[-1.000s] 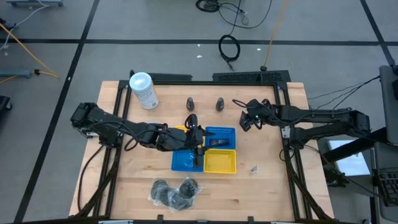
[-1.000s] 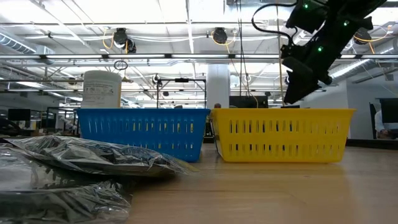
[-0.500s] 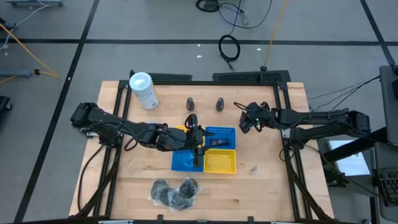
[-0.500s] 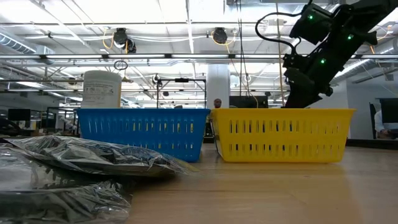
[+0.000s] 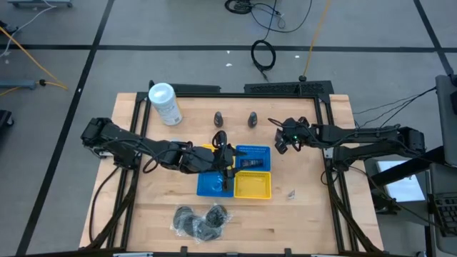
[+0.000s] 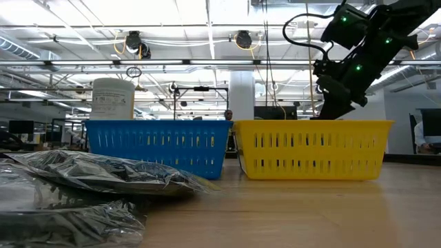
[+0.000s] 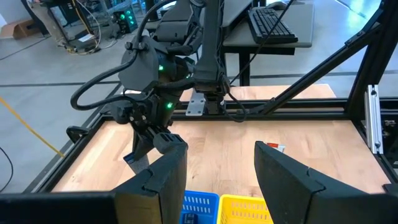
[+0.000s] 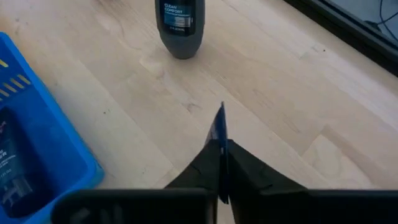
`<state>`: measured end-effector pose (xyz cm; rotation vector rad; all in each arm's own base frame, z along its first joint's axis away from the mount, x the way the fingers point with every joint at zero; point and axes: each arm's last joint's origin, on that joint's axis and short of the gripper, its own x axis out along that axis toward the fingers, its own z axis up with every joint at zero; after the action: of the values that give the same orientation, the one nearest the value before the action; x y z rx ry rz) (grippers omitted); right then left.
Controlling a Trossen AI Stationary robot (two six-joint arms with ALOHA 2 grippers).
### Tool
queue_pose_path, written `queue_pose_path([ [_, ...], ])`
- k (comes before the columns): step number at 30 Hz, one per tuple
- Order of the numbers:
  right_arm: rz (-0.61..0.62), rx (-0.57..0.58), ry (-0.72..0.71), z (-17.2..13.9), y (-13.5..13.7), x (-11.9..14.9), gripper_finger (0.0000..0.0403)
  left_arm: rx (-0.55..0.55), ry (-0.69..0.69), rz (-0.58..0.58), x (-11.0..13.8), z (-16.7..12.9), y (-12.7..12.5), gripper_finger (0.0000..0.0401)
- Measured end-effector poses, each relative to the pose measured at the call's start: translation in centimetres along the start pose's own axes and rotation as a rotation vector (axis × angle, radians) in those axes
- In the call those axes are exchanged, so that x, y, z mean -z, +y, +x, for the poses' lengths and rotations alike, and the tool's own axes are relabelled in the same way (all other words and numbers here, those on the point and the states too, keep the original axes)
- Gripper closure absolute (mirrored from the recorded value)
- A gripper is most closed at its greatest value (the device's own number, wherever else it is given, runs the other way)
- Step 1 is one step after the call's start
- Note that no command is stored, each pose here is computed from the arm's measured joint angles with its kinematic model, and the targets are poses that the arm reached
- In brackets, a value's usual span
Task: Pick & Place Travel size toiletries
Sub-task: Put the blue shave cream into the right blue bin
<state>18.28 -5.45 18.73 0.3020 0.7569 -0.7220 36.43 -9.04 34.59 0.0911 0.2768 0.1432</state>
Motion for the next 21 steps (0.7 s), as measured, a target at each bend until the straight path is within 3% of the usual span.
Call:
queue_pose_path([
  [21,-0.013,-0.047,-0.066,-1.3,0.0,-1.0,0.0402,0.0,0.002,0.002,0.0,0.0,0.0,0.0215],
])
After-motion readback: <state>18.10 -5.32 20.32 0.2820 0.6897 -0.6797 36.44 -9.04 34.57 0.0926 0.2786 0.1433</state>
